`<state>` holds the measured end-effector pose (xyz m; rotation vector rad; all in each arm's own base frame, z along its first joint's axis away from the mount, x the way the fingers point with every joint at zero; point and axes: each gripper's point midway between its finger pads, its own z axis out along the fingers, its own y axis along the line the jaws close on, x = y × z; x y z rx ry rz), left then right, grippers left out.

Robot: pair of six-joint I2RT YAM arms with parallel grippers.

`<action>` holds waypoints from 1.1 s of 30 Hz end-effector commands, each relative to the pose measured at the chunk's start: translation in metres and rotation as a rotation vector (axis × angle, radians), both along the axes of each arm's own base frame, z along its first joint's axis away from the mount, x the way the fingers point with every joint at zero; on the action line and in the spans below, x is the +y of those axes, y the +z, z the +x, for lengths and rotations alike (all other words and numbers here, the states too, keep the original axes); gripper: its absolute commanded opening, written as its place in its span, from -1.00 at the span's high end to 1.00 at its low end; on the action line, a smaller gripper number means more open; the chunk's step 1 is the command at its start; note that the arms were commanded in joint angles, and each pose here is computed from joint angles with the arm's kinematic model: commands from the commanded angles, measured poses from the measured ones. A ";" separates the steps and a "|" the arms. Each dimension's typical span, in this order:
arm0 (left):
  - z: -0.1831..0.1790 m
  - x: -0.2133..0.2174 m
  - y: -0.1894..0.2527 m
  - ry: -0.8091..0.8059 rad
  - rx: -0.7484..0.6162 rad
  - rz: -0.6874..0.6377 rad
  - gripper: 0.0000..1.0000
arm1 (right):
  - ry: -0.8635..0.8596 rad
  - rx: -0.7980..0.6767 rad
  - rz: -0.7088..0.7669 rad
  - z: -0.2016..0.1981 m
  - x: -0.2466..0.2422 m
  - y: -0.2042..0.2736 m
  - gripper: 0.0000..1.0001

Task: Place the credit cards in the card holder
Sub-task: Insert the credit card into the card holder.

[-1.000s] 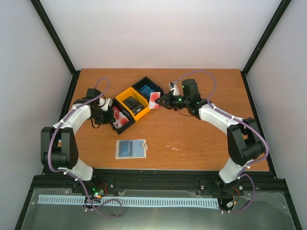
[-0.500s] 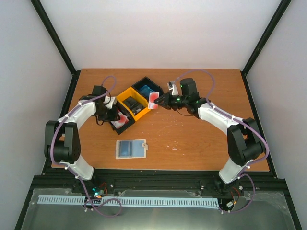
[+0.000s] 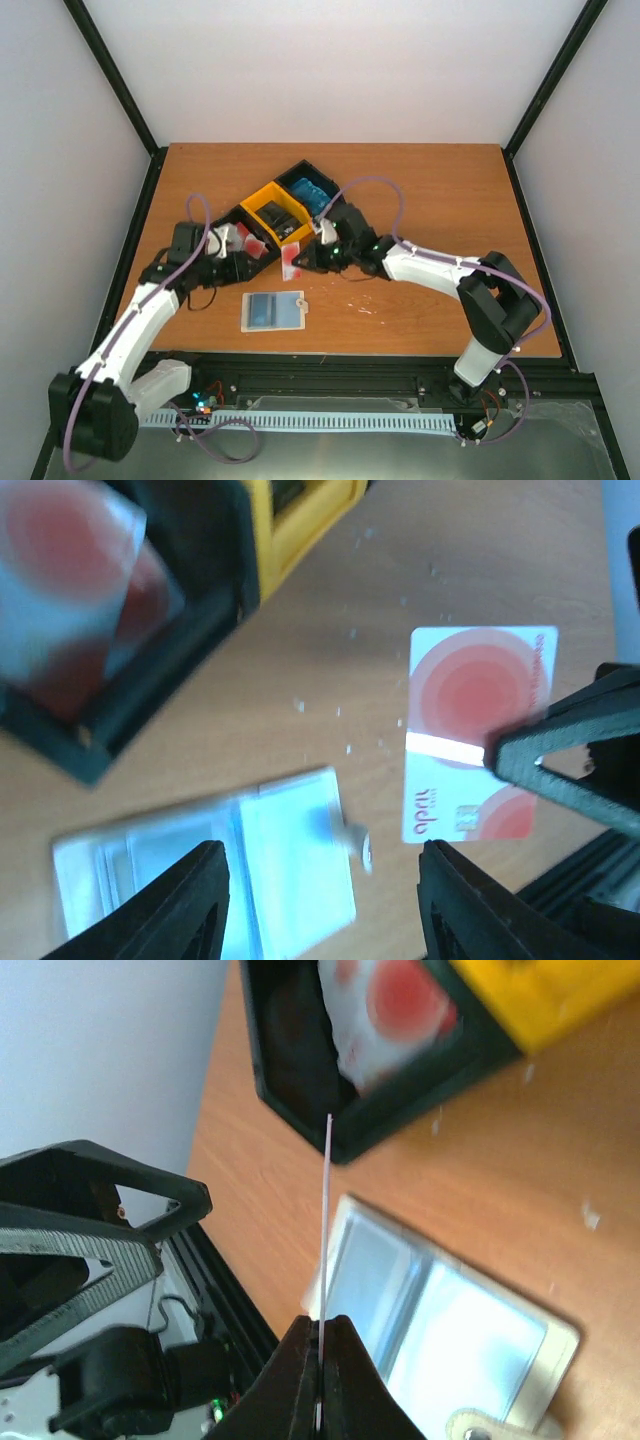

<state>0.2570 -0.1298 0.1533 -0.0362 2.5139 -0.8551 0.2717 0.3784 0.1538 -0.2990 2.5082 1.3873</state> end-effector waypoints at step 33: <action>-0.068 0.003 -0.131 0.274 0.548 -0.120 0.03 | -0.058 0.086 0.000 -0.085 0.020 -0.092 0.94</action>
